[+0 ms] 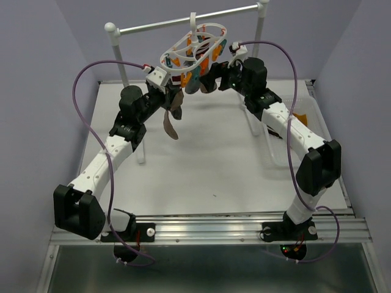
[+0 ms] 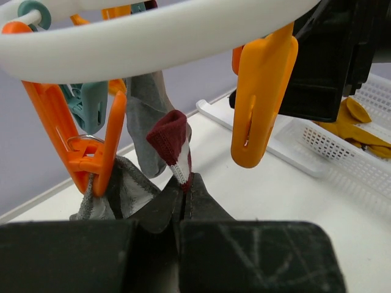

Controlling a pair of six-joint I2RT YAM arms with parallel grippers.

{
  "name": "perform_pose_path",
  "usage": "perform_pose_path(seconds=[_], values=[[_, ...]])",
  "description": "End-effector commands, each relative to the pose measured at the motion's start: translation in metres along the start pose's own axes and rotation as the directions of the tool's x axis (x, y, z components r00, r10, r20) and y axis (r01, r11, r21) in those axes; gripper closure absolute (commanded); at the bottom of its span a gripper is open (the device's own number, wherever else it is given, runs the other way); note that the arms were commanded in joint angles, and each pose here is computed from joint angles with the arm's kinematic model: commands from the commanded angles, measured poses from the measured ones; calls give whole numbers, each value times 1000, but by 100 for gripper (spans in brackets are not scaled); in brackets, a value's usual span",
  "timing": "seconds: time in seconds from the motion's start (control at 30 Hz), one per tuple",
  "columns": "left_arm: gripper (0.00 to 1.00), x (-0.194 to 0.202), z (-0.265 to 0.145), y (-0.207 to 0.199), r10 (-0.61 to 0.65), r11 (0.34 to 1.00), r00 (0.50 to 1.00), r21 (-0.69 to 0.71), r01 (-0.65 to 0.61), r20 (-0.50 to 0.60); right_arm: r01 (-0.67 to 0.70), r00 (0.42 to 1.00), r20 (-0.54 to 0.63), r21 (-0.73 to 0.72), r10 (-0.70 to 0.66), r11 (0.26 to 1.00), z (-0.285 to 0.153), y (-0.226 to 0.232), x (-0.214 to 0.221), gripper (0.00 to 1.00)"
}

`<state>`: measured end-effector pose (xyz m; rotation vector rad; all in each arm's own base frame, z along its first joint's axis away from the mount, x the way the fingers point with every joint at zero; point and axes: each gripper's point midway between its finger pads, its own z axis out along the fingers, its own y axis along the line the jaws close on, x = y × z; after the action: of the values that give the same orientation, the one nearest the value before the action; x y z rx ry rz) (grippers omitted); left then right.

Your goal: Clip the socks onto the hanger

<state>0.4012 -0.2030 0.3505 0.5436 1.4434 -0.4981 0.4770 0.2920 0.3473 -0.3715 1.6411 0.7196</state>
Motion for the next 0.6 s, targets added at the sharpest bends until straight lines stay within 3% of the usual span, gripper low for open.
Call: perform_pose_path(seconds=[0.0, 0.57], values=[[100, -43, 1, 0, 22, 1000, 993, 2, -22, 113, 13, 995, 98, -78, -5, 997, 4, 19, -41, 0], [100, -45, 3, 0, 29, 1000, 993, 1, -29, 115, -40, 992, 108, -230, 67, 972, 5, 46, -42, 0]])
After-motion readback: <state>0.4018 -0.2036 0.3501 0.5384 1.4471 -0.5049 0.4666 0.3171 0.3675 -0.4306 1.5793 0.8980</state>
